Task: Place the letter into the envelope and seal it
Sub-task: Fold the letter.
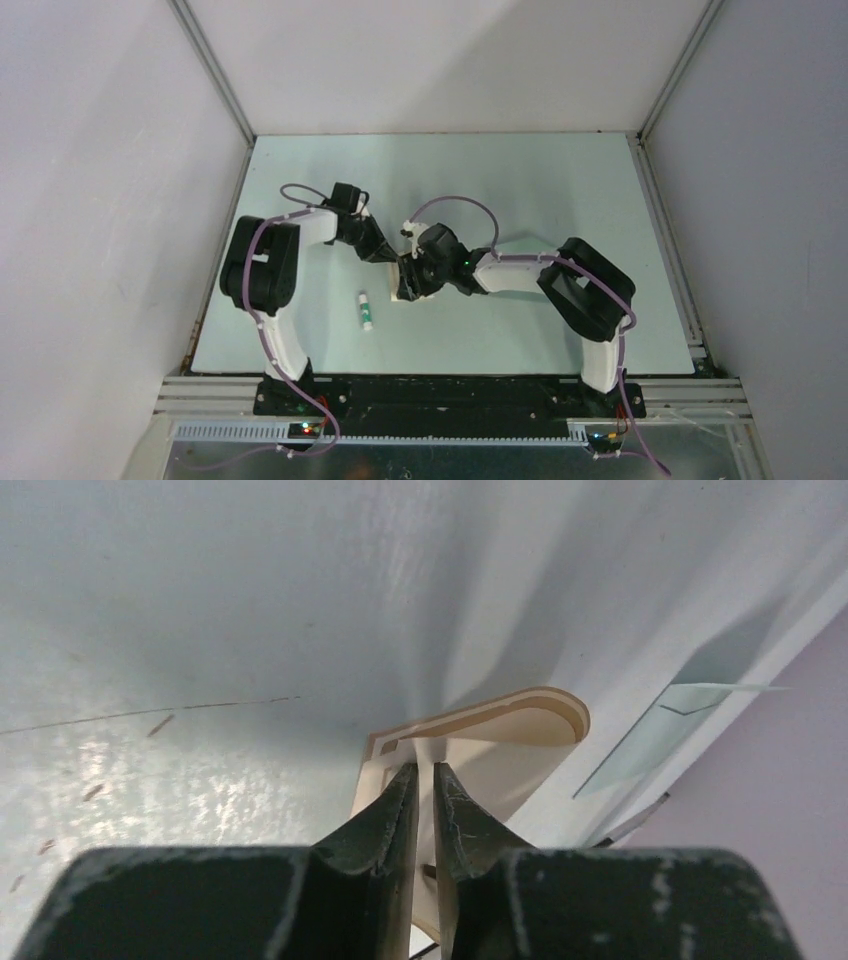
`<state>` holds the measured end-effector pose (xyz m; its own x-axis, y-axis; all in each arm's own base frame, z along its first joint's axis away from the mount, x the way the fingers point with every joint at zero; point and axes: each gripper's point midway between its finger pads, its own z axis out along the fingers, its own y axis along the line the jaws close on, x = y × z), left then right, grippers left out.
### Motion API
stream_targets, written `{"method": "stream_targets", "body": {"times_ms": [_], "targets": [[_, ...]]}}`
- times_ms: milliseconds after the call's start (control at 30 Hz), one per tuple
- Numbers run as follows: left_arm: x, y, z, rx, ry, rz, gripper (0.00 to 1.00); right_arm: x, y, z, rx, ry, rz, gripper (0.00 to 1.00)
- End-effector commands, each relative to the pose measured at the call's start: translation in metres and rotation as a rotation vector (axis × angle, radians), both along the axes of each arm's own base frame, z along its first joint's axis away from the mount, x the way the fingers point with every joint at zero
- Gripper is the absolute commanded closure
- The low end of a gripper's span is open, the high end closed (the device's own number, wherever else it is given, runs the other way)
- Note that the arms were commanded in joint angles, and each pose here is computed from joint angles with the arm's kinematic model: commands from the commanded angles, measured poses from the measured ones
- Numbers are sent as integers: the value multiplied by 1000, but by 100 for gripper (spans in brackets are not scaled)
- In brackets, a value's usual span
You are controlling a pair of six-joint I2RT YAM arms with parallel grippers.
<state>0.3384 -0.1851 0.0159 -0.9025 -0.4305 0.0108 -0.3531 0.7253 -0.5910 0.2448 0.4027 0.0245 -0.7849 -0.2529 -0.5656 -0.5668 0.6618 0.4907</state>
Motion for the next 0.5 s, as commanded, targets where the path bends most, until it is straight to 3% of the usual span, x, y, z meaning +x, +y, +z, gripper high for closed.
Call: {"method": "stream_targets", "body": {"times_ms": [0,100,233,300,333,400,467], "targets": [[-3,21,-7,140,7,-52,84,2,-10,46,34,-64,7,46],[-9,26,-10,166,21,-76,85,18,-24,93,113,-133,-44,42],[-13,23,-14,148,28,-81,85,33,-49,108,168,-149,-147,46],[-14,22,-15,138,28,-81,84,40,-54,101,169,-122,-197,60],[-14,21,-14,133,27,-82,84,41,-54,96,169,-96,-220,79],[-15,21,-13,129,26,-83,84,38,-48,83,153,-42,-237,99],[-16,21,-13,128,24,-82,84,30,-39,63,134,23,-231,100]]}}
